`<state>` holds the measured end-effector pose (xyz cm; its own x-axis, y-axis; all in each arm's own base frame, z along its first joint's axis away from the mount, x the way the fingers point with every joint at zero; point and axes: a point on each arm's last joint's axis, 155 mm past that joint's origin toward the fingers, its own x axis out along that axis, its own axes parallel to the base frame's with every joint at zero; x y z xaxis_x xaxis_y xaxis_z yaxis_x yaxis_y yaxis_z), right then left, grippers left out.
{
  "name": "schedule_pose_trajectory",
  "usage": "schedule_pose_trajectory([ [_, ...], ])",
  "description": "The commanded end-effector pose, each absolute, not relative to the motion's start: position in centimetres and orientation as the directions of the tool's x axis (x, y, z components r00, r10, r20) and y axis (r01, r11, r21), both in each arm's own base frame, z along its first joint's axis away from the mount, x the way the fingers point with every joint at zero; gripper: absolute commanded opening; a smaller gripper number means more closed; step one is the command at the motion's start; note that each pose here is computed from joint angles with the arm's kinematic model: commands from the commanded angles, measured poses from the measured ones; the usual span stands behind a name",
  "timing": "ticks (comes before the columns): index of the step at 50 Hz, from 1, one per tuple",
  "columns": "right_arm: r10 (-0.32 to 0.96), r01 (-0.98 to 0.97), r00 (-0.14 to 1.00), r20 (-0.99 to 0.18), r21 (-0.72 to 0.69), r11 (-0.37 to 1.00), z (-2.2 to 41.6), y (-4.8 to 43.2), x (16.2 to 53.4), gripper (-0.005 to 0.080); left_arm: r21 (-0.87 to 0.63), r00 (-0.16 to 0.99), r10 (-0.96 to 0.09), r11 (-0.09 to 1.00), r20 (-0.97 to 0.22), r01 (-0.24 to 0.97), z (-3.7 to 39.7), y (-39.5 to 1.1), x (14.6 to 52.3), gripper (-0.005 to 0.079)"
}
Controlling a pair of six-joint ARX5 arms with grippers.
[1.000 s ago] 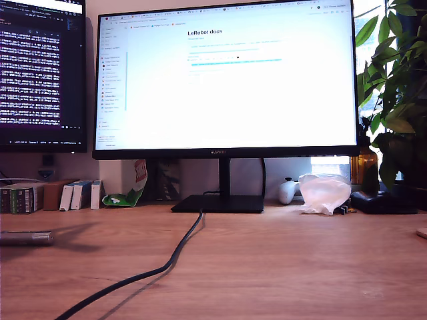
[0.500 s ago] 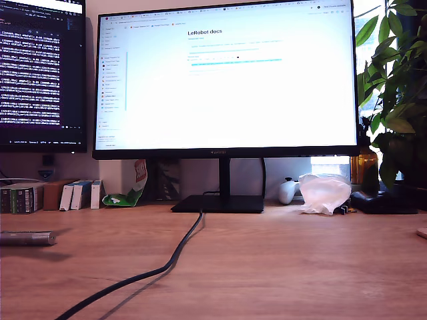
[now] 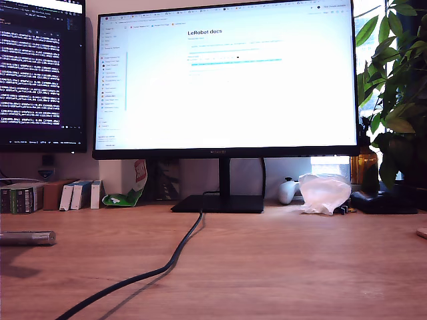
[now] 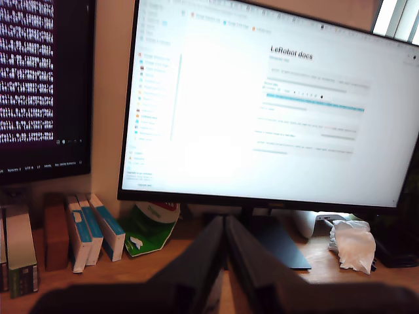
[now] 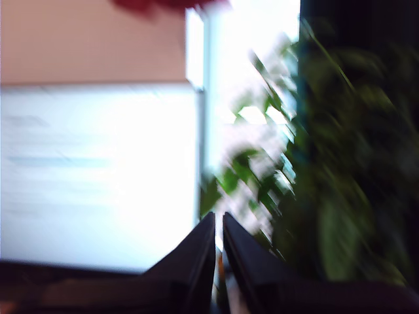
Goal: Pick the metallic laser pointer with your right arm, pass it to your left arm, then place it down to the left side of the table
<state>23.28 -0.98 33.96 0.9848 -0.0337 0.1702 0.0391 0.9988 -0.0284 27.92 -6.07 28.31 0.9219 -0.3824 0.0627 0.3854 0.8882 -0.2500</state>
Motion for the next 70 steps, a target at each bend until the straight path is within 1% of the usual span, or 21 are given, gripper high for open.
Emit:
schedule_pose_trajectory([
  [1, -0.041, 0.045, 0.988, 0.151, -0.019, 0.999, 33.2, -1.1, 23.5, -0.0011, -0.237, 0.918, -0.386, 0.887, 0.092, 0.397, 29.1, -6.2, 27.3, -0.0023],
  [12, -0.051, 0.053, 0.99, 0.13, -0.014, 0.999, 32.6, -1.3, 23.4, -0.0011, -0.248, 0.92, -0.376, 0.886, 0.109, 0.392, 29.6, -6.0, 26.8, -0.0023],
  [17, -0.046, 0.054, 0.991, 0.129, -0.059, 0.997, 32.5, -1.2, 23.4, -0.0011, -0.201, 0.938, -0.333, 0.917, 0.094, 0.346, 29.1, -5.2, 27.1, -0.0023],
  [27, -0.04, 0.051, 0.988, 0.152, -0.071, 0.996, 32.1, -1.1, 23.2, -0.0011, -0.136, 0.94, -0.331, 0.93, 0.088, 0.34, 28.1, -5.2, 26.9, -0.0024],
  [34, -0.039, 0.053, 0.976, 0.216, -0.061, 0.997, 31.3, -1.0, 22.7, -0.0011, -0.123, 0.941, -0.323, 0.934, 0.104, 0.335, 26.9, -5.1, 26.7, -0.0024],
  [41, -0.037, 0.057, 0.952, 0.302, -0.057, 0.997, 30.9, -1.0, 21.9, -0.0011, -0.06, 0.933, -0.323, 0.94, 0.158, 0.335, 26.3, -5.1, 26.1, -0.0023],
  [50, -0.035, 0.05, 0.943, 0.331, -0.035, 0.998, 29.5, -1.0, 22.1, -0.0011, -0.048, 0.93, -0.32, 0.942, 0.183, 0.333, 24.5, -5.1, 25.8, -0.0023],
  [56, -0.028, 0.045, 0.923, 0.383, -0.037, 0.998, 29.7, -0.9, 22.1, -0.0011, -0.046, 0.933, -0.301, 0.948, 0.195, 0.315, 23.4, -4.8, 25.7, -0.0024],
  [65, -0.029, 0.046, 0.942, 0.334, -0.045, 0.998, 26.8, -0.9, 23.2, -0.0011, -0.067, 0.956, -0.243, 0.964, 0.163, 0.256, 21.0, -3.7, 26.1, -0.0023],
  [70, -0.03, 0.044, 0.955, 0.294, -0.043, 0.998, 24.6, -1.0, 23.9, -0.0011, -0.051, 0.963, -0.22, 0.972, 0.154, 0.23, 20.0, -3.3, 26.2, -0.0023],
])
